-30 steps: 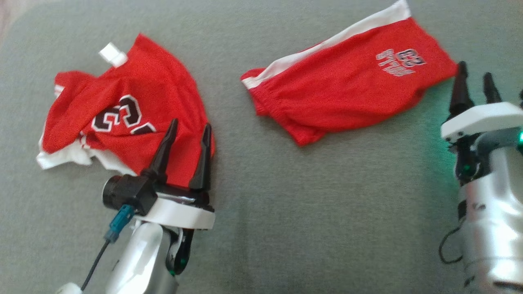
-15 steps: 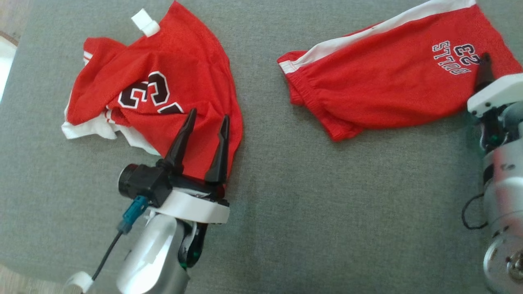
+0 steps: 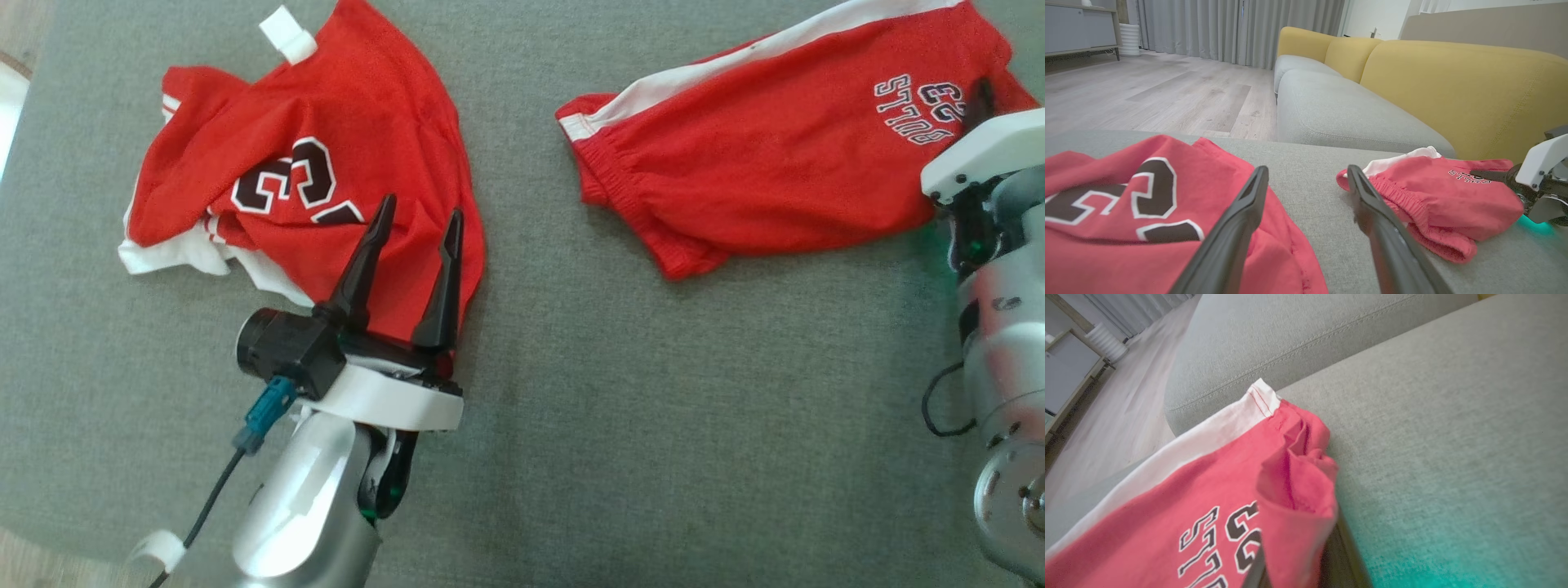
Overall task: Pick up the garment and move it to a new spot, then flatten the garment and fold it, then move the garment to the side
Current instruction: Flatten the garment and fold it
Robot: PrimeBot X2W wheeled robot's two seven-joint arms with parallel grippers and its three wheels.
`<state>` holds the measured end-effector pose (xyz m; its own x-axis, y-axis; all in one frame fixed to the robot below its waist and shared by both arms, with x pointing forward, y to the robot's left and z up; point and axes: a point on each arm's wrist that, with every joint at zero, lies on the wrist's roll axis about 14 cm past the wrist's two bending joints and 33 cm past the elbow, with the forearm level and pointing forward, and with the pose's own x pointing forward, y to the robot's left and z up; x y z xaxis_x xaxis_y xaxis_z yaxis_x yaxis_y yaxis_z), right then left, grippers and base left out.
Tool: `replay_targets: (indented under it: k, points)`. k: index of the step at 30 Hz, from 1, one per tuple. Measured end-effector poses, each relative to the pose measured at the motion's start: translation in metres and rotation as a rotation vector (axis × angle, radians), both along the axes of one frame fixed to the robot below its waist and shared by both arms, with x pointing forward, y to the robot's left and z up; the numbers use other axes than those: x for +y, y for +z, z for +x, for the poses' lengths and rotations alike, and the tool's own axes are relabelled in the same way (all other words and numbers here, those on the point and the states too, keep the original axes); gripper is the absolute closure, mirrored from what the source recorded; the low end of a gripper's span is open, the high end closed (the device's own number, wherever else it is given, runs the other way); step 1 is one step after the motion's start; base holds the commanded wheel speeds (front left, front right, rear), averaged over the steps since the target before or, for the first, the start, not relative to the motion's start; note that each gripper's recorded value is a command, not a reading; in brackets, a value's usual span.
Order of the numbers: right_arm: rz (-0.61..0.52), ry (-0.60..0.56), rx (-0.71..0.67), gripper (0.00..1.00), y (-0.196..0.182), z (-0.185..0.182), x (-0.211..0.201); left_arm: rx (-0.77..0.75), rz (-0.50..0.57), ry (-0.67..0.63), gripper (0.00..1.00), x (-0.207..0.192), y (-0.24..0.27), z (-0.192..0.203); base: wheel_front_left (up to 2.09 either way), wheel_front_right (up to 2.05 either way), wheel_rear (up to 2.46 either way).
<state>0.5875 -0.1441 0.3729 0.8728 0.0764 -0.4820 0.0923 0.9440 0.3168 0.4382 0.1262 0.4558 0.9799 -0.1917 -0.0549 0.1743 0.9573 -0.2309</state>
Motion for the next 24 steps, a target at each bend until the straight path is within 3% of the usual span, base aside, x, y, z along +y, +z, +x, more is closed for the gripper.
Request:
replay_targets:
  k: [9, 24]
  points:
    - [0.050, -0.103, -0.159, 1.00, 0.041, -0.009, -0.024, -0.060, -0.031, -0.035, 0.00, -0.015, 0.022, 0.000, 0.00, 0.00, 0.00]
    - [0.116, -0.321, -0.236, 1.00, 0.049, -0.113, -0.095, -0.132, -0.075, -0.145, 0.00, -0.056, 0.049, -0.012, 0.00, 0.00, 0.00]
